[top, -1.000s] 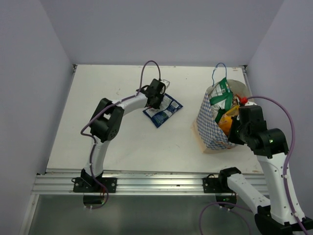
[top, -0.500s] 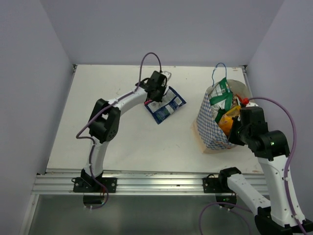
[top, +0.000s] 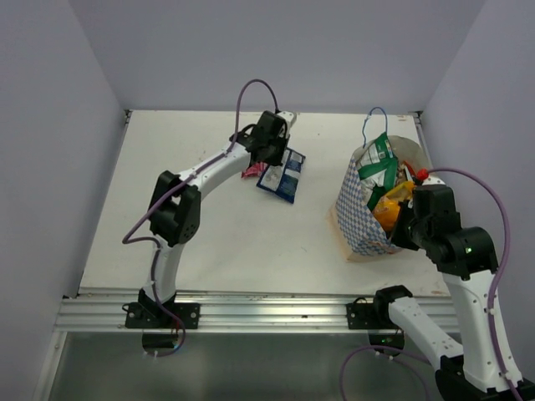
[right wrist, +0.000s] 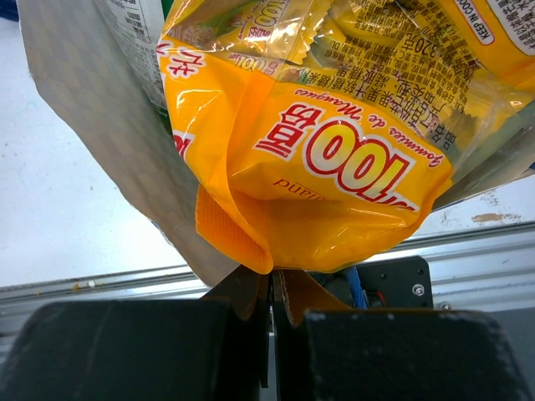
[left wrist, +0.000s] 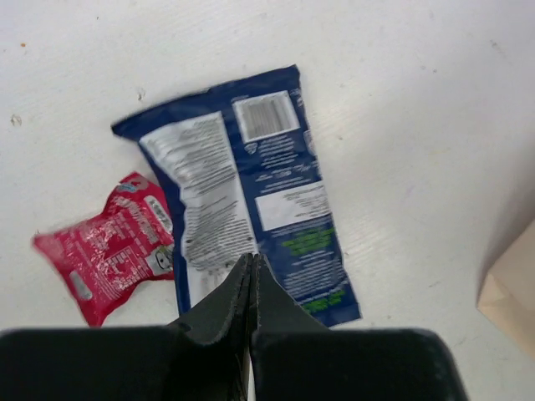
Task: Place the snacks into the paper bag
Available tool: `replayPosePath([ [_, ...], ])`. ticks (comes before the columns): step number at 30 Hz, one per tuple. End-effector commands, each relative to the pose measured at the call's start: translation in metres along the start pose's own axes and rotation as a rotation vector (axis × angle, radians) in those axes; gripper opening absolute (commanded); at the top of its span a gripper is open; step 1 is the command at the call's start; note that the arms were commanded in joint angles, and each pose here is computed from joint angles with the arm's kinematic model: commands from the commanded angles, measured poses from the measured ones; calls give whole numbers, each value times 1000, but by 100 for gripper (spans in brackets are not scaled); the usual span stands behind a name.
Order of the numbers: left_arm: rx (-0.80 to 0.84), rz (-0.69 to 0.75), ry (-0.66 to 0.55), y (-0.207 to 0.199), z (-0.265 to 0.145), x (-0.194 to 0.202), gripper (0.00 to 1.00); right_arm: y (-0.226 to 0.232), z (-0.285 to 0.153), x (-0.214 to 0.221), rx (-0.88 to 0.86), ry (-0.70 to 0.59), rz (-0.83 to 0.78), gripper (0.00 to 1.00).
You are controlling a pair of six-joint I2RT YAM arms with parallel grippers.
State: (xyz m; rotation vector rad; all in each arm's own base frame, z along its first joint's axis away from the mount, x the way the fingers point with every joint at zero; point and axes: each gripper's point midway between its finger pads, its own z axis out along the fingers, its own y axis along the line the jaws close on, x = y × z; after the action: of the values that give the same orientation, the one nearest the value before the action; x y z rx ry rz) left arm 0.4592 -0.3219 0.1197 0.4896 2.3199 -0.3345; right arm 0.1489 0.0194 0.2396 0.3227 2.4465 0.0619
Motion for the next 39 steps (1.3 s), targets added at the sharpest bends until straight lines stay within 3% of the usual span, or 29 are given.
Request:
replayPosePath([
  [1, 93, -32, -169, -36, -54, -73, 0, 0, -2, 12, -8, 39, 9, 0],
  [4, 138, -51, -267, -57, -87, -111, 0, -1, -2, 12, -3, 39, 12, 0],
  [10, 184, -49, -334, -89, -122, -131, 0, -1, -2, 12, -2, 40, 9, 0],
  [17, 14, -71, -137, -48, -58, -58, 0, -2, -3, 9, 1, 34, 6, 0],
  [20, -40, -77, -77, -29, -32, -30, 16, -3, -4, 12, 2, 38, 6, 0],
  [22, -63, -71, -48, -20, -18, -10, 48, -3, -4, 13, 3, 38, 4, 0],
  [23, -79, -69, -28, -15, -13, 1, 69, -4, -5, 13, 4, 39, 4, 0],
  [26, -106, -66, -19, -7, -4, 14, 89, -5, -5, 14, 8, 40, 3, 0],
  [39, -159, -30, 112, 15, 38, 82, 95, -4, -3, 13, 8, 49, -7, 0],
])
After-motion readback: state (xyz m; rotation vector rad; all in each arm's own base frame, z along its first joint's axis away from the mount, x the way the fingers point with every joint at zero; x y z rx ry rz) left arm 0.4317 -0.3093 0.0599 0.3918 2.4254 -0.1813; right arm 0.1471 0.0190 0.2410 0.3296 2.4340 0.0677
